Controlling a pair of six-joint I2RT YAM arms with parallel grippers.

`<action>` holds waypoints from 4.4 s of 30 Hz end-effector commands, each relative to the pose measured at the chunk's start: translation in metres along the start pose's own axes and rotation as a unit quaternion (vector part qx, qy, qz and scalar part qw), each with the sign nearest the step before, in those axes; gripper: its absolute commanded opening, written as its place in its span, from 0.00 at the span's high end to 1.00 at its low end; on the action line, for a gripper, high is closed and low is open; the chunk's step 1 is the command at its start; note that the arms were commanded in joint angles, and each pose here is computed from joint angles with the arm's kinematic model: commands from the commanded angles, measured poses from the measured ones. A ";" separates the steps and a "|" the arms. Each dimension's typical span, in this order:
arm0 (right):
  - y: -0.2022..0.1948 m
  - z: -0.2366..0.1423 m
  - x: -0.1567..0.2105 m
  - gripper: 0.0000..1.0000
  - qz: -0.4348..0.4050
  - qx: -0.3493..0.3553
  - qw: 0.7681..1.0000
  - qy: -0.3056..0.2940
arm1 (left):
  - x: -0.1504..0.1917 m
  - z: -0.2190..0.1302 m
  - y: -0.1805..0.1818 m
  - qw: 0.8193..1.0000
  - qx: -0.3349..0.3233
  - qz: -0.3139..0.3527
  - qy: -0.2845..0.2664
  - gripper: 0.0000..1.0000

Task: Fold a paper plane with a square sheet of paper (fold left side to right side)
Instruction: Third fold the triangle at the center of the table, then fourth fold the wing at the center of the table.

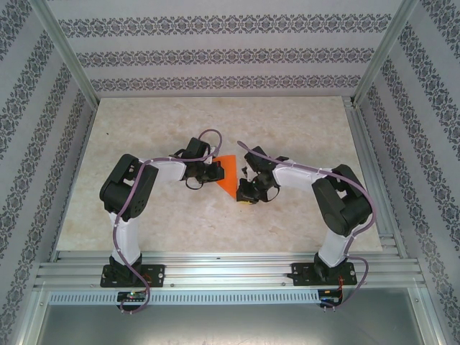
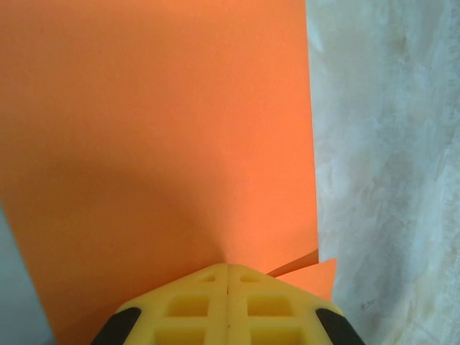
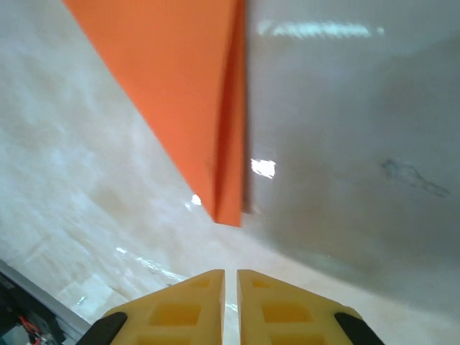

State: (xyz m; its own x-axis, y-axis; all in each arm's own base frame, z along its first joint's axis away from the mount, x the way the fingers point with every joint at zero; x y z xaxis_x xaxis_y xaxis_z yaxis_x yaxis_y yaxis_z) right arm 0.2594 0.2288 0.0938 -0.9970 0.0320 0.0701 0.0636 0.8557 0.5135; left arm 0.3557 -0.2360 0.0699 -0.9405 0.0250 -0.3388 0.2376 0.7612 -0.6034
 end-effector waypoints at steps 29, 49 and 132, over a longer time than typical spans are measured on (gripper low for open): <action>0.011 -0.034 -0.026 0.78 -0.071 0.004 0.994 -0.079 | -0.031 -0.078 -0.027 0.998 -0.016 0.022 -0.049 0.64; 0.019 0.014 -0.088 0.80 -0.067 -0.041 0.994 -0.079 | -0.018 -0.090 0.023 0.987 0.039 -0.143 -0.056 0.40; 0.050 0.033 -0.039 0.86 -0.252 0.144 0.949 -0.125 | -0.037 -0.070 -0.010 0.991 0.053 -0.120 -0.029 0.60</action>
State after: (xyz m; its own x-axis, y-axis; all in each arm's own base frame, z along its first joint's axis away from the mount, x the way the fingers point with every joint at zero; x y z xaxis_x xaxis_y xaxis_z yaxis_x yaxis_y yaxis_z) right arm 0.2978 0.2823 0.0910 -0.8732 -0.3317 -0.3571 -0.4007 0.9057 0.1383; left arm 0.3705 -0.1993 0.1067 -0.9686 -0.2153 -0.1245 -0.0484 0.6542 -0.7548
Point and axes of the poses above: each hand's point on the last joint's axis, 136 mm out from that joint toward the fingers, its own z axis out along the fingers, its own y axis along the line the jaws close on, x = y × z, the point moved 7 cm from there along -z, back along the fingers, and after that the axes turned 6 degrees about z, right-handed, at the moved point
